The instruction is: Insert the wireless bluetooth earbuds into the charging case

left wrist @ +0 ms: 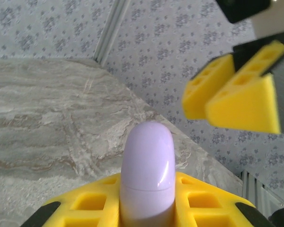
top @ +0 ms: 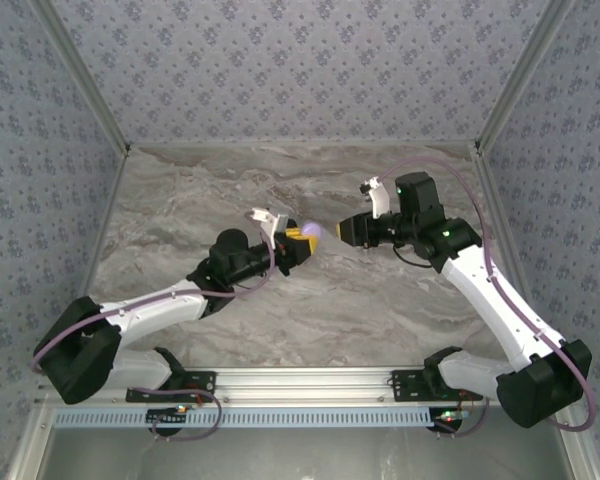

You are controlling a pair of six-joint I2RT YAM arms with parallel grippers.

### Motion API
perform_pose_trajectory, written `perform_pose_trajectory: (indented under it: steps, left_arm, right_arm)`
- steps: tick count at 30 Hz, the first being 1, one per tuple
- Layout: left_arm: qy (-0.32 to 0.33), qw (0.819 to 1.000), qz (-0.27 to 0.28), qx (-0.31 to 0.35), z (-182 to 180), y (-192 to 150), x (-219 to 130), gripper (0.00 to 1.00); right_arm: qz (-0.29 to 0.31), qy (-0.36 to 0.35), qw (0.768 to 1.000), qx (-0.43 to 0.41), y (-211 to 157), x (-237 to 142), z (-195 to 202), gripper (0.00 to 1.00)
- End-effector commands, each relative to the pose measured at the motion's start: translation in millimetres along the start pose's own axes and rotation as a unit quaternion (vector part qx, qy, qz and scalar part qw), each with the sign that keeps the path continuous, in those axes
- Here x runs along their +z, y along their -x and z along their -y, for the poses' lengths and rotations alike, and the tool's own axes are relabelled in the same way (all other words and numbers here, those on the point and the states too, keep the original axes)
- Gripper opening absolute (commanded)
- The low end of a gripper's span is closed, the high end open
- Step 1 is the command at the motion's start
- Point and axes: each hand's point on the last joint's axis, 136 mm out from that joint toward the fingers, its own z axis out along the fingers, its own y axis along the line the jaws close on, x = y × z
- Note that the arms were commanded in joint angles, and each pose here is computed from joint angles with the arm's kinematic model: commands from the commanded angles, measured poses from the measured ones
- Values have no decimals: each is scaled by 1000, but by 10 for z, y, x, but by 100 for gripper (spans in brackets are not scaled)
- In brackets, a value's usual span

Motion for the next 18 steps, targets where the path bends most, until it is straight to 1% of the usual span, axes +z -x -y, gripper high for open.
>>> perform_pose_trajectory:
  steps: [1,7,12,17,18]
  left_arm:
    - [30,998,-10,-51,-154,125,57,22]
    - [98,989,-59,-92,-441,71,109,22]
    - [150,973,-111,-137,-748,1,156,23]
    - [184,960,-148,-153,-1030,-45,213,23]
    - [190,957,-151,-156,-1090,-46,222,23]
  right_arm:
    - [-8,-24,1000,5,-75,-44,92,34]
    - [-14,-41,999,9,-118,-52,168,34]
    - [-18,-49,999,12,-159,-51,206,34]
    - [-22,-55,998,17,-204,-39,244,35]
    - [-31,-60,997,23,-257,-44,262,35]
